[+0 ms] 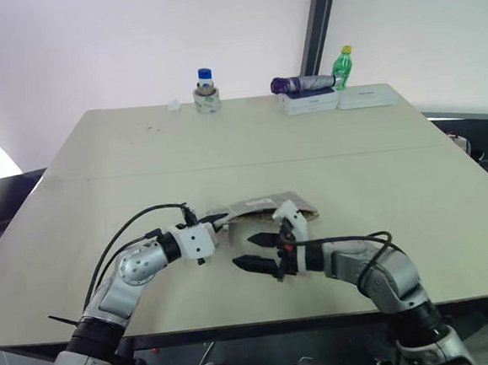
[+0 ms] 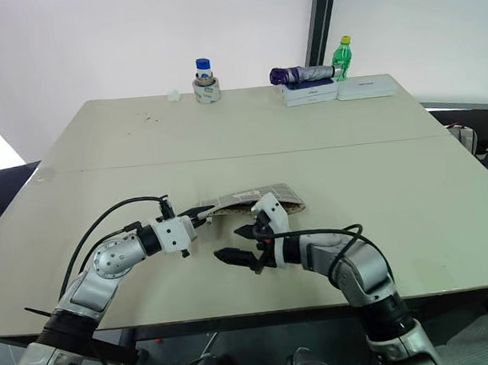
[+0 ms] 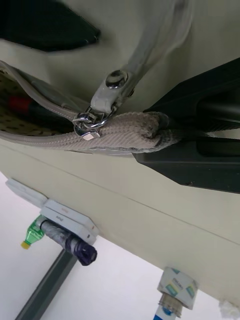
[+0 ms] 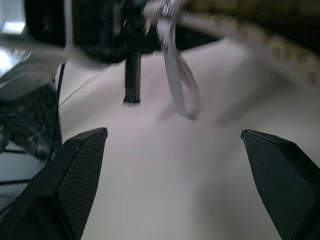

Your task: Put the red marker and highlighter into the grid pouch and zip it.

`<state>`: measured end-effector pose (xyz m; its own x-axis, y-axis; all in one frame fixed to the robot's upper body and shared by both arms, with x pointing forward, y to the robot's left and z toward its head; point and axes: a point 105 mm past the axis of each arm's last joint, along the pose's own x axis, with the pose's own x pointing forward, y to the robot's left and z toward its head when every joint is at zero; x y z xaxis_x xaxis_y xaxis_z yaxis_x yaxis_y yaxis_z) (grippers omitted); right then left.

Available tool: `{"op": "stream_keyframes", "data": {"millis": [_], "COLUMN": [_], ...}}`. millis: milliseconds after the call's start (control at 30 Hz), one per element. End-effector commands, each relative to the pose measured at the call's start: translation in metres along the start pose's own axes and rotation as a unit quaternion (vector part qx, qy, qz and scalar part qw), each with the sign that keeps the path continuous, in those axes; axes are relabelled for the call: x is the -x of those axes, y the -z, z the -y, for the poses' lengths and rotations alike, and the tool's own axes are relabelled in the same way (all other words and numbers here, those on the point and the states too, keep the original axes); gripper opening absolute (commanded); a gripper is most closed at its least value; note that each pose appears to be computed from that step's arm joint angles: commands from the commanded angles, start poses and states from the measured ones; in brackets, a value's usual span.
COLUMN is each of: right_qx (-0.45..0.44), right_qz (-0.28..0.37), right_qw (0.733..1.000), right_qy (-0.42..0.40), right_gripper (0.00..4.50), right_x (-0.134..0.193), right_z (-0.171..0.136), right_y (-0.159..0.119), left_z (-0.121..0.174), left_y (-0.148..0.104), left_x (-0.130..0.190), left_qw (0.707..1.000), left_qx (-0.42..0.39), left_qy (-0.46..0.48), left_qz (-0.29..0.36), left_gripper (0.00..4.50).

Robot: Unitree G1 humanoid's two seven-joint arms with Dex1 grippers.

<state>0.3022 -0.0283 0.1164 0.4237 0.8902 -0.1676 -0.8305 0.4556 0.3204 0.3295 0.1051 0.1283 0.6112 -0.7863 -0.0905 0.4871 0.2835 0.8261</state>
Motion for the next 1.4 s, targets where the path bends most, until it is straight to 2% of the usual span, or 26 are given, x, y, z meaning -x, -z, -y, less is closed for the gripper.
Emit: {"op": "stream_keyframes", "data": {"millis": [33,300,333,400,600,633,900,1033,1300,1400], "right_qx": [-0.007,-0.02,-0.02,-0.02,-0.014,-0.013,0.023,0.052,0.087,0.109], "right_qz": [0.048,0.055,0.053,0.048,0.047,0.047,0.011,-0.023,-0.058,-0.067], "right_qw": [0.999,0.998,0.998,0.998,0.998,0.998,1.0,0.998,0.98,0.972], "right_qy": [0.001,-0.029,-0.033,-0.031,-0.03,-0.03,0.002,0.03,0.169,0.195], "right_gripper": [4.44,4.44,4.21,3.55,0.34,0.03,0.03,0.03,0.03,0.03], "right_x": [-0.012,-0.031,-0.032,-0.032,-0.03,-0.03,0.005,0.04,0.126,0.142], "right_z": [-0.004,-0.016,-0.016,-0.014,-0.012,-0.012,0.013,0.036,0.106,0.117], "right_y": [-0.021,-0.024,-0.023,-0.02,-0.018,-0.018,-0.012,-0.009,-0.015,-0.018], "left_z": [-0.007,-0.009,-0.009,-0.011,-0.013,-0.013,-0.012,-0.012,-0.012,-0.013], "left_y": [-0.014,-0.017,-0.017,-0.018,-0.015,-0.014,-0.009,-0.004,0.009,0.012], "left_x": [-0.004,-0.006,-0.006,-0.007,-0.006,-0.006,-0.004,0.001,0.01,0.011], "left_qw": [0.999,0.999,0.999,0.999,0.999,0.999,0.999,0.999,0.999,0.999], "left_qx": [-0.038,-0.04,-0.039,-0.04,-0.042,-0.042,-0.041,-0.041,-0.035,-0.028], "left_qy": [-0.001,-0.008,-0.01,-0.016,-0.023,-0.024,-0.026,-0.026,-0.032,-0.031], "left_qz": [0.02,0.023,0.023,0.023,0.017,0.016,0.006,0.0,-0.02,-0.023], "left_gripper": [0.0,0.0,0.0,0.0,0.0,0.0,0.0,0.0,0.0,0.0]}}
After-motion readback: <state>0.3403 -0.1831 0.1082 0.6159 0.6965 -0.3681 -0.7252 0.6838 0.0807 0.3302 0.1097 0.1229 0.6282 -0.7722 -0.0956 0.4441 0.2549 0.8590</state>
